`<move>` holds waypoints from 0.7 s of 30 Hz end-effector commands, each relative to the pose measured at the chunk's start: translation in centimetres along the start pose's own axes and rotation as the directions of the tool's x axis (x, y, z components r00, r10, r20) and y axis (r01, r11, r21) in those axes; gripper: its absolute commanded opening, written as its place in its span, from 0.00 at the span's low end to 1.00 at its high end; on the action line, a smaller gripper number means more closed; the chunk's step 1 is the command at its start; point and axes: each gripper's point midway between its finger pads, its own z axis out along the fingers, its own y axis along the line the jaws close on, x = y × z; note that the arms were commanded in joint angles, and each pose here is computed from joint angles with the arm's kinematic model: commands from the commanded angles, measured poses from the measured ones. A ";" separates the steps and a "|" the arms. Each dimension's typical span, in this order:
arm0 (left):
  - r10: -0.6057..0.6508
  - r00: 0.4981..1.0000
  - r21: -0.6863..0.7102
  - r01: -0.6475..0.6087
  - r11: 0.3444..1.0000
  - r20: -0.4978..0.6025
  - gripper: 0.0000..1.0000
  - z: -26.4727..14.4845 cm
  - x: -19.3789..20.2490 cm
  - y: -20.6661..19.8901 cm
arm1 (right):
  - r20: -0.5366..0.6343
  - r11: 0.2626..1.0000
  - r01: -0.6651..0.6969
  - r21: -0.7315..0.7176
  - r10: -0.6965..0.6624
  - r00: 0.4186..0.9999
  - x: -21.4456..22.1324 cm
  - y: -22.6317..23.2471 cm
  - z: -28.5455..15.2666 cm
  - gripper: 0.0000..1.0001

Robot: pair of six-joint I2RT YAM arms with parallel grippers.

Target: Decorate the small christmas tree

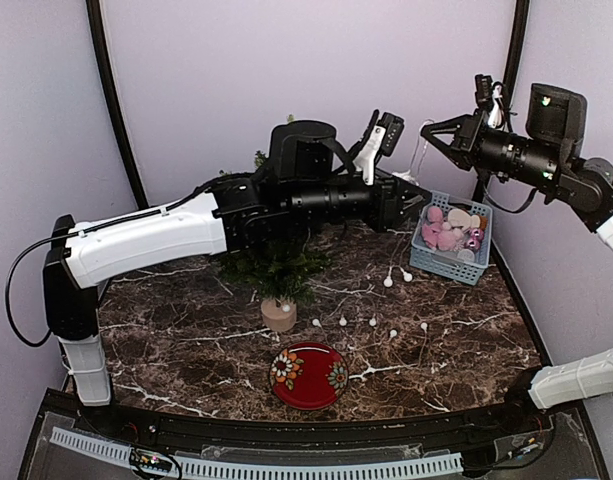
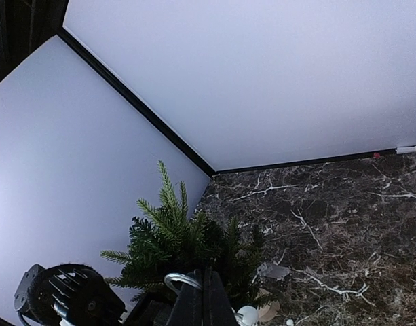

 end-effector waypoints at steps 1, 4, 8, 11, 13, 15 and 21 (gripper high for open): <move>0.022 0.999 0.004 -0.022 1.000 0.028 0.34 0.3 -1.3 -0.3 | 0.024 0.999 -0.003 -0.050 0.004 1.000 -0.5 1.1 0.0 0.00; 0.028 0.999 -0.010 -0.028 1.000 0.026 0.34 0.8 -1.3 0.1 | 0.024 0.998 -0.004 -0.057 0.006 1.000 -0.5 1.2 0.0 0.00; 0.030 1.000 -0.053 -0.030 0.998 -0.005 0.33 1.2 -0.5 0.9 | 0.025 0.998 -0.005 -0.061 0.007 1.000 -0.5 1.3 -0.1 0.00; 0.033 0.999 -0.083 -0.033 0.996 -0.009 0.33 1.3 -0.3 1.5 | 0.024 0.998 -0.005 -0.063 0.007 1.000 -0.4 1.3 -0.2 0.00; 0.035 0.999 -0.101 -0.037 0.994 -0.015 0.34 1.4 0.0 1.9 | 0.023 0.998 -0.006 -0.068 0.007 1.000 -0.4 1.4 -0.2 0.00; 0.037 0.999 -0.119 -0.039 0.992 -0.018 0.36 1.5 0.3 2.3 | 0.022 0.997 -0.007 -0.072 0.008 1.000 -0.3 1.4 -0.2 0.00; 0.043 0.999 -0.151 -0.047 0.987 -0.029 0.39 1.4 0.6 2.9 | 0.024 0.998 -0.004 -0.067 0.005 1.000 -0.3 1.3 -0.3 0.00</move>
